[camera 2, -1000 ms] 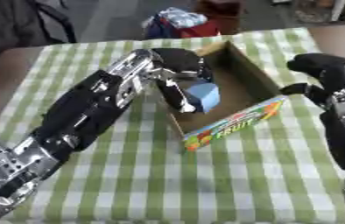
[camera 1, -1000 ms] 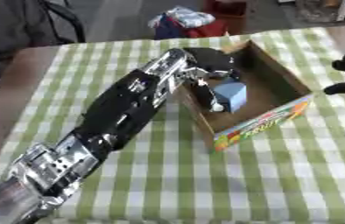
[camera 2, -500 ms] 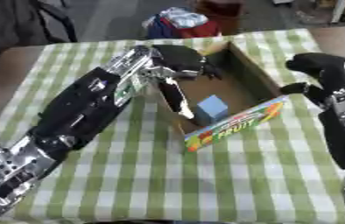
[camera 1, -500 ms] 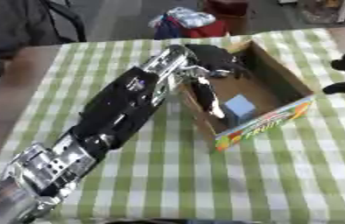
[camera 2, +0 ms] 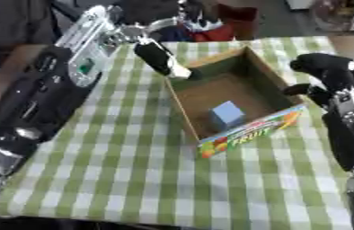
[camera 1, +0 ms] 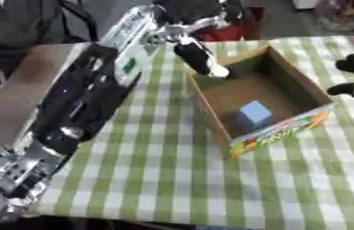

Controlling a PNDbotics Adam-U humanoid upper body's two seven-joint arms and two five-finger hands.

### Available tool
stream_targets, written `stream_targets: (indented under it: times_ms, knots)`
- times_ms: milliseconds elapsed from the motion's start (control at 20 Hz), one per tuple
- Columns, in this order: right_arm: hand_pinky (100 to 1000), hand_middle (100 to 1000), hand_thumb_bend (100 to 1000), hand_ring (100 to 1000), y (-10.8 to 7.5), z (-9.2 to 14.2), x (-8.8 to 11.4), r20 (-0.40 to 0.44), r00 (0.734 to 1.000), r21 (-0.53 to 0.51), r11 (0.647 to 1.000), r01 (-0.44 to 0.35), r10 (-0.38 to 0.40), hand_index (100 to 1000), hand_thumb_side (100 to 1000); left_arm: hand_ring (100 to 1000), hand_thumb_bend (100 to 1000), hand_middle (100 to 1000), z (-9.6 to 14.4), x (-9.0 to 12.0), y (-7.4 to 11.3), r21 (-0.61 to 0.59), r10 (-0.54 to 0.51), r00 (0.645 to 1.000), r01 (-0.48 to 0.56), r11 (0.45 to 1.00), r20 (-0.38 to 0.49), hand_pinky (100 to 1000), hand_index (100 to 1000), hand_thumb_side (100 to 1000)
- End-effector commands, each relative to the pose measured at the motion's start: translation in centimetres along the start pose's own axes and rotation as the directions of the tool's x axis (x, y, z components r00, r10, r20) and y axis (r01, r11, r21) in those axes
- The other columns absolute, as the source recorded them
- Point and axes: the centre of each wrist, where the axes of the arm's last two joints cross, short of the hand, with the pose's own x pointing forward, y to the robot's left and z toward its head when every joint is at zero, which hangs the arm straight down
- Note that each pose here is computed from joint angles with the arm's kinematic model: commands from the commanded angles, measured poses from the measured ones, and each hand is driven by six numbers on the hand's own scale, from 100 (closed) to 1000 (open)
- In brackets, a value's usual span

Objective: Pick up objects on the table and place them in the box.

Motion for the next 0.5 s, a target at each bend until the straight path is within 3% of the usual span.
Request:
stream_targets:
  times_ms: [50, 250, 500]
  knots:
    - [612, 718, 100, 806, -0.2, -0.2, 0.6, 0.027, 1.0, -0.012, 1.0, -0.016, 0.016, 720, 546, 691, 377, 657, 1.3, 0.0, 2.5, 0.071, 0.0, 1.0, 0.002, 0.997, -0.019, 754, 865, 597]
    - [612, 718, 100, 806, -0.9, 0.1, 0.6, 0.027, 0.999, -0.053, 0.998, -0.036, 0.038, 720, 546, 668, 269, 631, 3.8, 0.0, 2.4, 0.221, 0.127, 0.989, -0.108, 0.969, -0.075, 743, 838, 601]
    - [612, 718, 100, 806, -1.1, 0.1, 0.8, 0.031, 0.998, -0.072, 0.996, -0.053, 0.055, 720, 546, 653, 180, 616, 7.9, -0.2, 2.4, 0.416, 0.279, 0.948, -0.195, 0.888, -0.151, 731, 817, 608]
